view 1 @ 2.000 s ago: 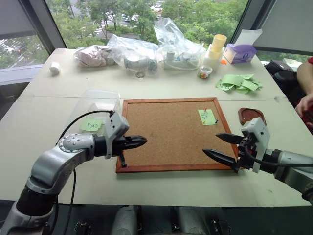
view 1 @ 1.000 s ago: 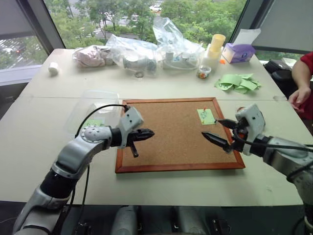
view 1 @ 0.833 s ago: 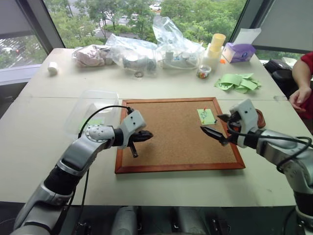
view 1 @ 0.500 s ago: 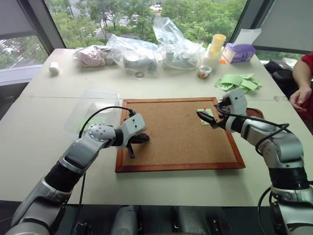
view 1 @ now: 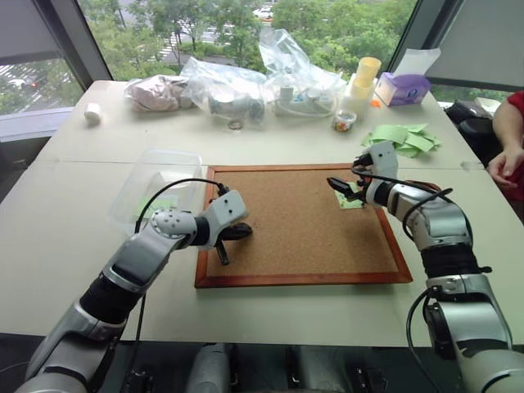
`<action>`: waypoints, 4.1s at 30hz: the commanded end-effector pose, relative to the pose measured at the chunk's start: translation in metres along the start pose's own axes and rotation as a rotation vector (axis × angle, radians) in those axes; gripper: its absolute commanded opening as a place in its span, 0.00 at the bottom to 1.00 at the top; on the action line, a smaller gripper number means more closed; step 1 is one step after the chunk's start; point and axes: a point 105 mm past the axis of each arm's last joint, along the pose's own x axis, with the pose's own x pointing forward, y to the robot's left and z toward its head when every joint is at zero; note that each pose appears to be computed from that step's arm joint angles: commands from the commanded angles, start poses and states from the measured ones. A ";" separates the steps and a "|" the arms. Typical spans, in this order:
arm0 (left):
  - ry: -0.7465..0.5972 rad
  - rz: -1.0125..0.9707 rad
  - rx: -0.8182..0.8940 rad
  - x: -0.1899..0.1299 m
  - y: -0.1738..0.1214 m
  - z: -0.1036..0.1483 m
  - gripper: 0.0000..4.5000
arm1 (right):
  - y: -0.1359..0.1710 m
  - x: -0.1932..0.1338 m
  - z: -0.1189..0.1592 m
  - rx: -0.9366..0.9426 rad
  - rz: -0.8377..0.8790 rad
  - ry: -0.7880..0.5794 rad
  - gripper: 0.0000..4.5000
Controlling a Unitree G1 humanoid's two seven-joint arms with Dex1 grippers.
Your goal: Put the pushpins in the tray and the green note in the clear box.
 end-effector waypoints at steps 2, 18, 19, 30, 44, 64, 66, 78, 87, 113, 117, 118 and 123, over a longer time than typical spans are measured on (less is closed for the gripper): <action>0.018 0.042 -0.022 0.000 0.004 -0.006 0.00 | -0.008 0.000 0.008 0.006 -0.017 -0.021 0.72; 0.032 0.038 -0.026 0.000 0.004 -0.011 0.00 | -0.010 -0.004 0.018 0.062 -0.021 -0.110 0.13; 0.033 0.037 -0.025 0.000 0.003 -0.011 0.00 | -0.010 -0.004 0.017 0.063 -0.023 -0.107 0.13; 0.032 0.034 -0.025 0.002 0.002 -0.012 0.00 | -0.012 -0.002 0.003 0.069 -0.026 -0.058 0.13; 0.033 0.038 -0.023 0.001 0.002 -0.012 0.00 | -0.013 0.001 0.006 0.067 -0.037 -0.072 0.01; 0.069 0.003 -0.013 0.003 -0.003 -0.016 0.00 | -0.010 -0.026 0.041 0.005 -0.064 -0.275 0.01; 0.066 -0.005 -0.011 0.003 -0.004 -0.015 0.00 | -0.014 -0.032 0.041 0.017 -0.082 -0.283 0.01; 0.051 -0.049 0.055 -0.009 0.000 -0.011 0.00 | -0.095 -0.102 0.006 0.041 -0.510 -0.144 0.01; 0.042 -0.054 0.071 -0.006 0.002 -0.009 0.00 | -0.110 -0.096 -0.012 0.136 -0.566 -0.073 0.01; 0.034 -0.043 0.062 -0.005 0.001 -0.008 0.00 | -0.096 -0.088 -0.001 0.155 -0.470 -0.112 0.99; 0.038 -0.043 0.060 -0.007 0.000 -0.010 0.00 | -0.031 -0.082 0.003 -0.066 -0.179 -0.093 0.99; 0.039 -0.043 0.060 -0.007 0.000 -0.010 0.00 | -0.021 -0.081 0.000 -0.095 -0.144 -0.085 0.99; 0.042 -0.049 0.062 -0.007 -0.001 -0.011 0.00 | 0.012 -0.075 -0.008 -0.054 -0.023 -0.106 0.99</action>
